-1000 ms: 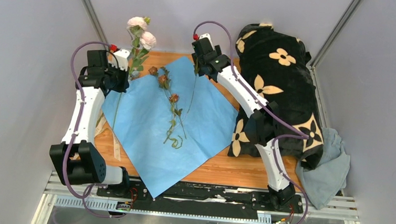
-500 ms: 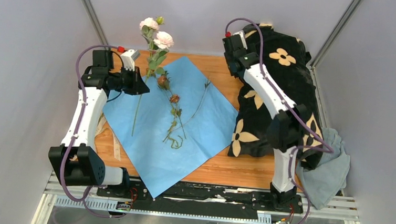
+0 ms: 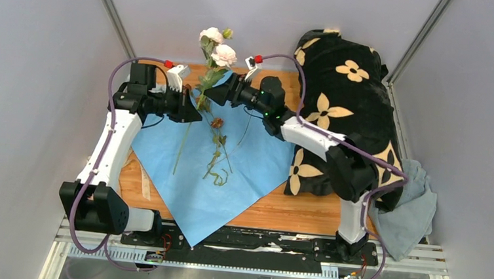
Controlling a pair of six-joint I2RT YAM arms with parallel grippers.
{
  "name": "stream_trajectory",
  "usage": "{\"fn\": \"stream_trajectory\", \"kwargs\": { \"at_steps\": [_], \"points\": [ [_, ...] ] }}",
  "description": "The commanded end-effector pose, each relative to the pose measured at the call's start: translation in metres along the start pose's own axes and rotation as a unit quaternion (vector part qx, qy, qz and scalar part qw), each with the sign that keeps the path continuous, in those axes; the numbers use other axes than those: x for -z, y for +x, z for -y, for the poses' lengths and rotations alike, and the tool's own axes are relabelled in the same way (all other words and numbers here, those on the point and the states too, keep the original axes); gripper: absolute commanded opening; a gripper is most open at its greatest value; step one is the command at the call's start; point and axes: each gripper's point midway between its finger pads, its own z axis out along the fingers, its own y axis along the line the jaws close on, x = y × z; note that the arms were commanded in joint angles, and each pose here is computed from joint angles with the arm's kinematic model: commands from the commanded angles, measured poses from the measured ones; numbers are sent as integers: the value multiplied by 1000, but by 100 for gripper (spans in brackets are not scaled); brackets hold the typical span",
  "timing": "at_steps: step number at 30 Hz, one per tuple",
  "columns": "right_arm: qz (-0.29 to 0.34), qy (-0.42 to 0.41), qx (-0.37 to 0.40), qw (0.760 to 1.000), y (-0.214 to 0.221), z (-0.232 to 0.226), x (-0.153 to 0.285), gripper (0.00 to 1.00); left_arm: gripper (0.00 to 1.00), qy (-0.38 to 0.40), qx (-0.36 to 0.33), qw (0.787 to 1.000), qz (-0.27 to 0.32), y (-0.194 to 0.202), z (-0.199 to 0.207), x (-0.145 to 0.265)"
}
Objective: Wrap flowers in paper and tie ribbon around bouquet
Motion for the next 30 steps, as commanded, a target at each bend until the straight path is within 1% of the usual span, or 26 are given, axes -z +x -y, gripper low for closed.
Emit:
{"fn": "stream_trajectory", "kwargs": {
  "at_steps": [1,3,7,9,10,12,13,15,16,17,18,19,20,22,23,25,27,30],
  "points": [
    [32,-139,-75,987,-8,-56,-15,79,0,13,-9,1000,6,-1,14,4],
    [29,-147,-90,985,-4,-56,-19,76,0,13,-9,1000,3,1,14,3],
    [12,-152,-85,985,8,-58,-26,69,0,8,-3,1000,-9,7,9,-3],
    [0,-158,-81,984,14,-63,-28,65,0,7,5,1000,-12,9,6,-7],
    [-6,-159,-79,984,16,-65,-30,61,0,7,7,1000,-14,10,6,-8],
    [-14,-159,-79,984,20,-66,-32,44,0,2,8,1000,-17,11,2,-11],
    [-15,-157,-81,984,21,-64,-31,33,0,-1,8,1000,-18,12,1,-11],
    [-14,-144,-83,986,22,-58,-30,6,0,-6,3,1000,-18,13,0,-11],
    [-13,-131,-82,988,21,-52,-28,0,0,-10,0,1000,-19,14,-2,-11],
    [-20,-110,-82,990,25,-42,-27,0,3,-18,-6,1000,-18,14,-5,-10],
    [-25,-85,-79,993,26,-32,-25,0,28,-23,-10,999,-20,15,-6,-9],
    [-35,-53,-73,995,31,-18,-22,0,56,-35,-19,999,-25,17,-10,-7],
    [-61,-4,-72,995,43,3,-17,0,76,-62,-37,997,-33,19,-19,-3],
    [-98,90,-29,991,61,42,-6,0,96,-125,-77,988,-58,22,-40,10],
    [-119,135,-27,983,72,57,2,0,99,-167,-96,979,-69,23,-56,18],
    [-163,200,-21,966,94,87,16,0,100,-244,-125,958,-90,25,-90,36],
    [-206,240,-12,948,113,109,24,0,100,-315,-113,937,-103,28,-132,62],
    [-248,282,-6,927,130,136,25,0,100,-391,-91,906,-133,37,-186,94]
  ]
}}
